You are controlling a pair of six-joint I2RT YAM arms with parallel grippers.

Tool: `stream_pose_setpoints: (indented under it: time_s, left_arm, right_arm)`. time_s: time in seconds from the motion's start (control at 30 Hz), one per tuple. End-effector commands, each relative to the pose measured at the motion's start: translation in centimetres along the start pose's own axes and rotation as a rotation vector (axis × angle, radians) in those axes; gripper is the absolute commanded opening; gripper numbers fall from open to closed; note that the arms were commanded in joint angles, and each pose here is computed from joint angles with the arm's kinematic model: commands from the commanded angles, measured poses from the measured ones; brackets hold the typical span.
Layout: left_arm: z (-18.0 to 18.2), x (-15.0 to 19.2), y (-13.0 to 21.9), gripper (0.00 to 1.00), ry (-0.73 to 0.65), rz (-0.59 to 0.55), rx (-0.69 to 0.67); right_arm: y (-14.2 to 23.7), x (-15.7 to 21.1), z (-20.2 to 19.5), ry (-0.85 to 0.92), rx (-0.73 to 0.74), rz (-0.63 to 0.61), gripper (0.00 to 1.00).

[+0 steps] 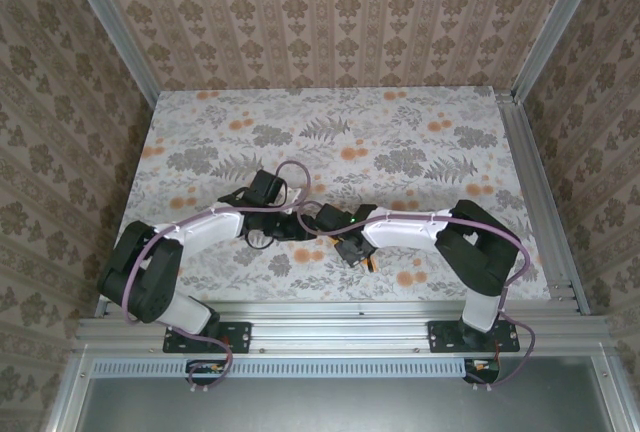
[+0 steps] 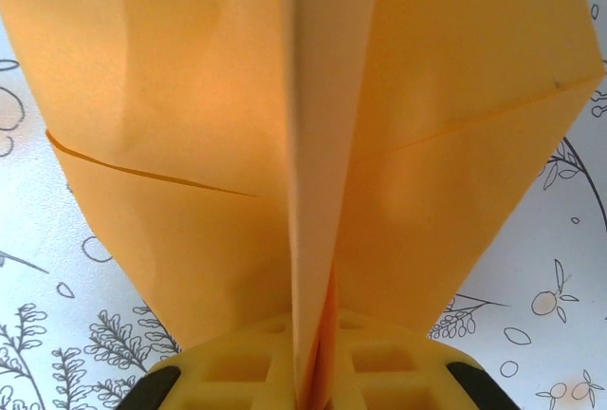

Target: Fold a paper plane with a square sheet of paper (pick it up from the middle)

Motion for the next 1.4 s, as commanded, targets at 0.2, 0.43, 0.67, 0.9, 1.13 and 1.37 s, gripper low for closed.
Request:
stream_pose_setpoints:
  time_s: [0.2, 0.43, 0.67, 0.9, 1.13, 1.37]
  left_arm:
    - [0.0, -0.5, 0.2, 0.49, -0.026, 0.01, -0.017]
    - [-1.6, -2.6, 2.2, 0.5, -0.108, -0.036, -0.061]
    - [-3.4, -4.9, 5.3, 0.59, -0.241, -0.132, -0.136]
    - [-3.2, -6.7, 8.3, 0.81, -0.352, -0.247, -0.333]
    - [1.5, -8.4, 11.0, 1.0, -0.35, -0.376, -0.617]
    - [7.8, -8.2, 13.7, 1.0, -0.215, -0.516, -0.904]
  right_arm:
    - [-1.6, 1.0, 0.6, 0.015, -0.008, 0.084, 0.14]
    - [2.4, -0.6, -1.0, -0.089, -0.203, -0.014, 0.3]
    - [7.4, -2.0, -5.8, -0.216, -0.449, -0.167, 0.44]
    - [11.0, -2.9, -11.4, -0.29, -0.607, -0.402, 0.6]
    - [10.5, -2.1, -17.4, -0.417, -0.485, -0.62, 0.82]
    - [7.7, 0.3, -23.0, -0.582, -0.114, -0.737, 1.0]
Point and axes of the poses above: each hand's point on the last joint's axis, 136 mm out from that joint toward the fingers, its own y axis back along the fingers, its own z axis along the line the jaws close on, x = y × z, the point moved 9 cm from there along y, back along the fingers, and after that the axes turned 3 degrees about -y, right-handed, at the moved point
